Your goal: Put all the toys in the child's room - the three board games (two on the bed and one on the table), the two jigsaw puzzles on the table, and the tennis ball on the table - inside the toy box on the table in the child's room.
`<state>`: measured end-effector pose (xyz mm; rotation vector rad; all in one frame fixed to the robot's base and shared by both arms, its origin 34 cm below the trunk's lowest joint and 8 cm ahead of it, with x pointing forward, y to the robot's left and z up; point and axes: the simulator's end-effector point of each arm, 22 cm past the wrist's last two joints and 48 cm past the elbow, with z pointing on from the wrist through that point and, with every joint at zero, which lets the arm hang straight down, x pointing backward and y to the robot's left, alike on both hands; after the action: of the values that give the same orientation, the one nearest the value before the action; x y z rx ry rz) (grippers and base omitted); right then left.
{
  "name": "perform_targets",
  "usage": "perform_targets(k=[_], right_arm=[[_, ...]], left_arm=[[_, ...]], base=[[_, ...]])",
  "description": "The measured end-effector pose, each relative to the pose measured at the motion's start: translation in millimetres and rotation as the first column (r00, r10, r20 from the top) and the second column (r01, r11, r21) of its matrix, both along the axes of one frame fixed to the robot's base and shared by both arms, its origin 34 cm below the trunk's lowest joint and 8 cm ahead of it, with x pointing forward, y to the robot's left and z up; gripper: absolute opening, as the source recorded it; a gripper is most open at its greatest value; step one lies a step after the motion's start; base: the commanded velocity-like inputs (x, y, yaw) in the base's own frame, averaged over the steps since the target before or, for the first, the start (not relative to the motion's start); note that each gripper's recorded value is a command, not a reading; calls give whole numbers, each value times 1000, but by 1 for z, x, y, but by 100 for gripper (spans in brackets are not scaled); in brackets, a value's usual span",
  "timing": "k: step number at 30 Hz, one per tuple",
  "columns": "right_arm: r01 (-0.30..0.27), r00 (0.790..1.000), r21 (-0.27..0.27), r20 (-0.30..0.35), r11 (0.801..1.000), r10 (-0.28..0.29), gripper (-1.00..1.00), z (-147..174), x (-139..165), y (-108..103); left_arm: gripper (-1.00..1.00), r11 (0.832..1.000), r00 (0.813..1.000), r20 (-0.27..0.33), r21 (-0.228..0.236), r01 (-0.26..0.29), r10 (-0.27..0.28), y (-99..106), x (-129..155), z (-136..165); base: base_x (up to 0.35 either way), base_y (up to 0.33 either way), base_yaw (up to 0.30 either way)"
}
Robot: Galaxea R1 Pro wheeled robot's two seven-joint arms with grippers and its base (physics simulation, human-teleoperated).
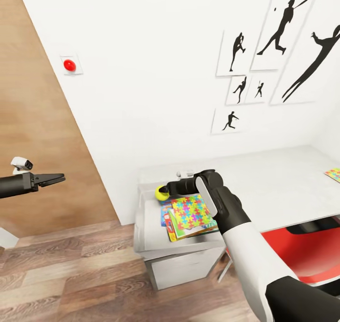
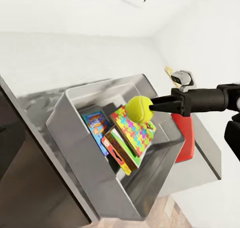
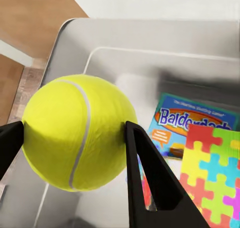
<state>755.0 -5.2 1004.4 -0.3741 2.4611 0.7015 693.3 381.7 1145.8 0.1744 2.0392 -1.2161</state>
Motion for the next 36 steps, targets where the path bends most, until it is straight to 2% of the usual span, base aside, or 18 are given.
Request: perform_targets(k=[18, 36], right_arm=[[-2, 1000, -7, -26, 1000, 1, -100, -10, -4, -1], [-6, 995, -43, -103, 999, 2, -100, -42, -16, -6]], left_arm=[[100, 1000, 1000, -2, -1, 1, -1, -1, 0, 0], [100, 1000, 1000, -2, -2, 1, -1, -1, 0, -1]], base=[[0, 138, 0], [0, 13, 0]])
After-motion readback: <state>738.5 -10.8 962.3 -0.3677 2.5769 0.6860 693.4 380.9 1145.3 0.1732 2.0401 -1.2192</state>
